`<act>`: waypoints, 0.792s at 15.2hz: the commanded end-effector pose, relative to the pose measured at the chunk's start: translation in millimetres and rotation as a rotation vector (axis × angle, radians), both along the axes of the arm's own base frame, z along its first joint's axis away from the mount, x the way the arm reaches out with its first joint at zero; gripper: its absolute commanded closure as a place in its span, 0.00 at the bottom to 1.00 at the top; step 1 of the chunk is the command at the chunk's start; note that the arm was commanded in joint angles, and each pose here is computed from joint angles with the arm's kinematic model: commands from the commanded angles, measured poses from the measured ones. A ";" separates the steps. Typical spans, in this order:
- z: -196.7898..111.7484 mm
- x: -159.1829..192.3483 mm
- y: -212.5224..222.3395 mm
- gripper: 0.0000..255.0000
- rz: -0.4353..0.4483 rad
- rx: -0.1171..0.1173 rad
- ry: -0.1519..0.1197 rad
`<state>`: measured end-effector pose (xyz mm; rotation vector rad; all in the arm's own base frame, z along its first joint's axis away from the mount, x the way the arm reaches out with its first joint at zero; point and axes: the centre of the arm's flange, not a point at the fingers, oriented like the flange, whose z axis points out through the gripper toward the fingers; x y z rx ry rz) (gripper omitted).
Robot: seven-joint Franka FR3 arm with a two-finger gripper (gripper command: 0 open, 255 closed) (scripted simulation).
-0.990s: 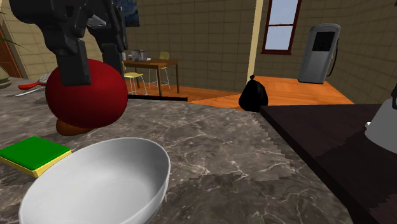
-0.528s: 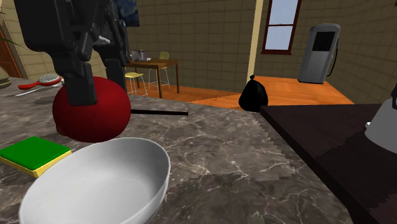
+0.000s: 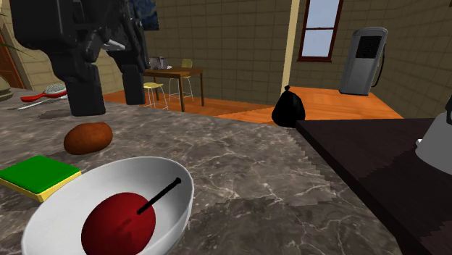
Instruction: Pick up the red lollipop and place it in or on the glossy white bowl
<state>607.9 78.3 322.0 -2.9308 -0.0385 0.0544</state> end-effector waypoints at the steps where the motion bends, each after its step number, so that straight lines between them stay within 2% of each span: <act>1: 0.0 0.0 0.0 0.00 0.000 0.000 0.000; 5: 48.9 1.9 -10.4 0.00 0.000 0.000 0.000; 12: 48.9 1.9 -10.4 0.00 0.000 0.000 0.000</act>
